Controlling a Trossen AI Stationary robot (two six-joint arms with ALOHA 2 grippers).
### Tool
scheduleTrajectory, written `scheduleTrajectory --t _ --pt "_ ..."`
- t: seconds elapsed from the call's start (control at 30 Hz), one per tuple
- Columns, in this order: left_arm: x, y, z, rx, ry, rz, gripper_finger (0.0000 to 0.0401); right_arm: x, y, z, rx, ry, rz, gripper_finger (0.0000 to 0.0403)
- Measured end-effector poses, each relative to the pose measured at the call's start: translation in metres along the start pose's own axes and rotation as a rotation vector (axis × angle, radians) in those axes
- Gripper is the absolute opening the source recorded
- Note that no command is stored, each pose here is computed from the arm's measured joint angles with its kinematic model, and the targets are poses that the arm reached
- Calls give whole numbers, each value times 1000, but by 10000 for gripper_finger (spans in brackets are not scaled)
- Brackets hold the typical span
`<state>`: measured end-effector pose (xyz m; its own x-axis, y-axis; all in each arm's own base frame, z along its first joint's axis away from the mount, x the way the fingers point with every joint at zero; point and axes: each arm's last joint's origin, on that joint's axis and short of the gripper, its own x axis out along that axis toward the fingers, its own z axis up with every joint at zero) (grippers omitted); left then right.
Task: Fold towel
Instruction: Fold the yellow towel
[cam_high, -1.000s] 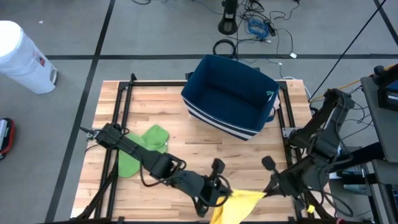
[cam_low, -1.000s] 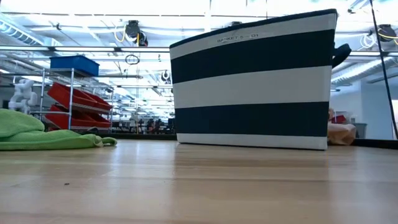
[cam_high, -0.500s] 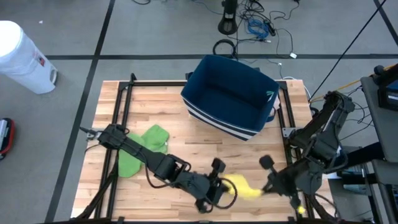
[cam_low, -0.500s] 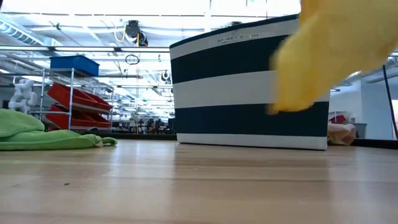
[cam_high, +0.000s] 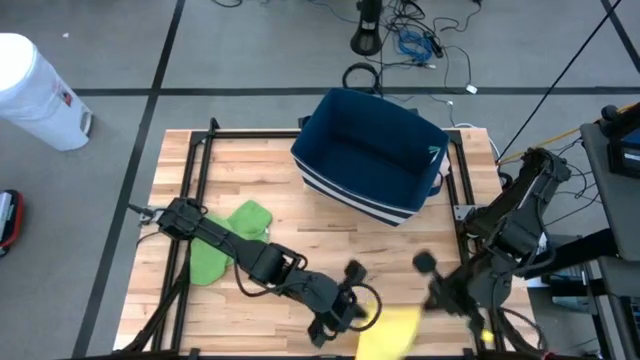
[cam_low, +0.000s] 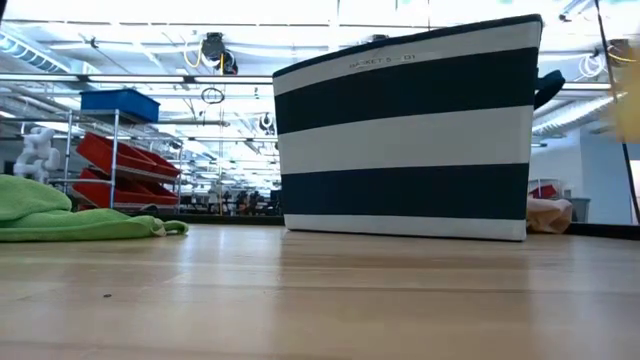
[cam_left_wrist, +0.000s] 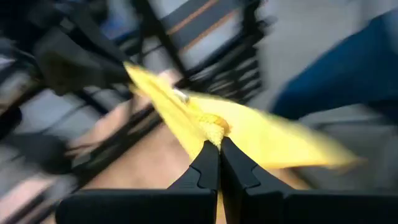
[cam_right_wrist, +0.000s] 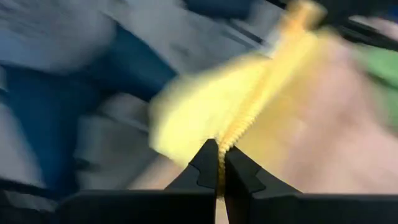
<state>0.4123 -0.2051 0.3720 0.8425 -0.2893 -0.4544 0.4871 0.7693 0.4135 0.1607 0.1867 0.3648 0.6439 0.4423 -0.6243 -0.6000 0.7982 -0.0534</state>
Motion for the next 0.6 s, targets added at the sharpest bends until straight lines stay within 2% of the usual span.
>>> scheduleTrajectory --t 0.1,0.17,0.2,0.33,0.43,0.6 --pt "-2 15 -7 10 114 225 0 -9 -10 -9 -7 88 -239 0" --pt "-2 20 -12 -17 153 256 0 -10 -13 -11 16 108 -279 0" --pt "-1 19 -13 -41 149 213 0 -11 -12 -10 40 101 -244 0" --pt "-1 5 -8 -79 13 -123 0 -4 0 4 71 5 27 0" --pt "-1 -4 -2 -55 -31 -181 0 2 9 13 15 -72 151 0" --pt "-2 -10 2 -11 -53 -187 0 4 12 18 -51 -119 190 0"
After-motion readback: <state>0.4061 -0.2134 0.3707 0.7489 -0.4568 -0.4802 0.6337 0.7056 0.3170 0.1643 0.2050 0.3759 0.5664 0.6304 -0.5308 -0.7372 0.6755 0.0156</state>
